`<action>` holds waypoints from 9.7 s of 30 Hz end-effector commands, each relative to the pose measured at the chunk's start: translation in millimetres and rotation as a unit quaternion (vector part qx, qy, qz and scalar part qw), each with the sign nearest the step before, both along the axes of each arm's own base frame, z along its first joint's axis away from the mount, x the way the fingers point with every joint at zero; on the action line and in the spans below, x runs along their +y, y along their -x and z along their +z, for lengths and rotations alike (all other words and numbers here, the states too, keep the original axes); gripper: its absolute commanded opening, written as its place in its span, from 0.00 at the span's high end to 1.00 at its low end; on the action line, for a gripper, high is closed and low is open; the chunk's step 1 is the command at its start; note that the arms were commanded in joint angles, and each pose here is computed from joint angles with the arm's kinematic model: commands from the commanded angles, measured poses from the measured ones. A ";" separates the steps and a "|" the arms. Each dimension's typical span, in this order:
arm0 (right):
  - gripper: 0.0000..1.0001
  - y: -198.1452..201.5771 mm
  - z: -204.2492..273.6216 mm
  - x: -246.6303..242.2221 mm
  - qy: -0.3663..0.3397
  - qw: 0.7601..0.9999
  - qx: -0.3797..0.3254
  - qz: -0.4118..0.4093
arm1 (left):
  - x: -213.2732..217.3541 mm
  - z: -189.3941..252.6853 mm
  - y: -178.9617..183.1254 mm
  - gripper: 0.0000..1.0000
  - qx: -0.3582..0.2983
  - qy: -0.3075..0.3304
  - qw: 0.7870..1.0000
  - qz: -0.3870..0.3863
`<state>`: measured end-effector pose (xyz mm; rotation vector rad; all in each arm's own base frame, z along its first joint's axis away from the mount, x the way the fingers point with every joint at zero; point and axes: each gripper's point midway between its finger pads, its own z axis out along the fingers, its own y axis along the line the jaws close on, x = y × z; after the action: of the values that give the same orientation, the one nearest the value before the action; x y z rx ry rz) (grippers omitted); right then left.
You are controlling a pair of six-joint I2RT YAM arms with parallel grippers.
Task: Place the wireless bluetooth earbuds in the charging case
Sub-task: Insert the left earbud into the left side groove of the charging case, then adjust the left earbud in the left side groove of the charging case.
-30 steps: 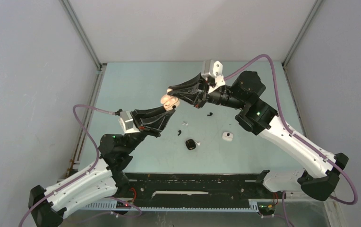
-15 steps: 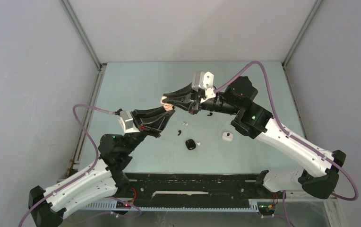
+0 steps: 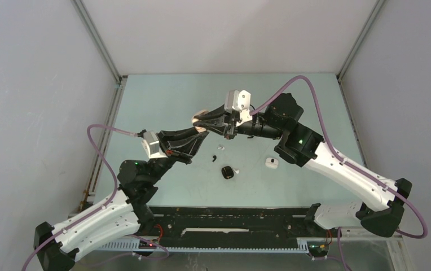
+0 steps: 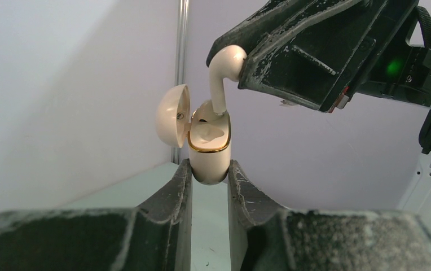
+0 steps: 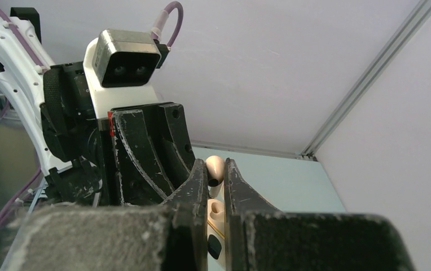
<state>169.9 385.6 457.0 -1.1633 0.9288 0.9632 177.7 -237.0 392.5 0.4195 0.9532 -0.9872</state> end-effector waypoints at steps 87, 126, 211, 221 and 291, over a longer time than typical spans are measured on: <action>0.43 1.4 33.2 -45.6 0.032 0.997 0.065 -0.020 | -5.8 -11.9 -4.7 1.00 0.004 -0.027 1.000 0.009; 0.63 -27.7 -74.9 -46.1 0.265 0.960 -0.056 -0.072 | -15.6 -36.7 -8.9 1.00 -0.004 -0.118 0.992 0.041; 0.70 -18.3 -87.0 -59.8 0.351 0.932 -0.083 -0.029 | -31.7 -52.1 0.6 1.00 -0.014 -0.162 0.986 0.018; 0.71 -18.5 -96.3 -54.1 0.364 0.929 -0.074 -0.013 | -33.4 -49.0 5.7 1.00 -0.024 -0.160 0.987 0.006; 0.66 9.0 -113.8 -66.7 0.443 0.883 -0.151 0.032 | -40.6 -55.7 7.7 1.00 -0.017 -0.177 0.984 -0.009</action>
<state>163.1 319.6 324.0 -2.0968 1.1366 0.3583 170.8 -281.0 292.3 0.8029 1.2083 -0.8123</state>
